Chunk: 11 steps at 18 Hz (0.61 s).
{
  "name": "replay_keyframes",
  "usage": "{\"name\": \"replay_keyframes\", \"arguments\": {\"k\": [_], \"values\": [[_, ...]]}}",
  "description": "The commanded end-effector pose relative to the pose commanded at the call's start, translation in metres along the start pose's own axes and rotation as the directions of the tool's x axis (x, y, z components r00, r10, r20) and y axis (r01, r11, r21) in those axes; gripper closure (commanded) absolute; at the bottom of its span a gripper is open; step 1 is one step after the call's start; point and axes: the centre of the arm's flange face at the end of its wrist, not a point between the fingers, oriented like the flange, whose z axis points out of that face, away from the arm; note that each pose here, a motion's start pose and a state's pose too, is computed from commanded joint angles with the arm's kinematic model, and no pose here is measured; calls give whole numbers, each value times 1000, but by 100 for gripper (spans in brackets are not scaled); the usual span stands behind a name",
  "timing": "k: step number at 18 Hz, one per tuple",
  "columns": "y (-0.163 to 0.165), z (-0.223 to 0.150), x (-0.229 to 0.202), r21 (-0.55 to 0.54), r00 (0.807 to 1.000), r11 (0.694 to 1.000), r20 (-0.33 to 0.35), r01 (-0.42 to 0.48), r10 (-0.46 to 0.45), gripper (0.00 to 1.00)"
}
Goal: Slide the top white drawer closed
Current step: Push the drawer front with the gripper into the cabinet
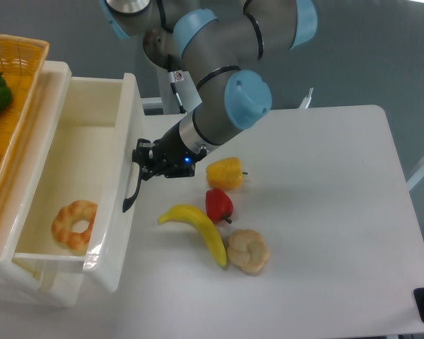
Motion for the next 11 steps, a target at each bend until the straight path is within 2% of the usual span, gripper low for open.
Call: {"name": "replay_keyframes", "arguments": {"k": [11], "values": [[-13,40,33,-42,1000,999,-3,-8,8,100]]}}
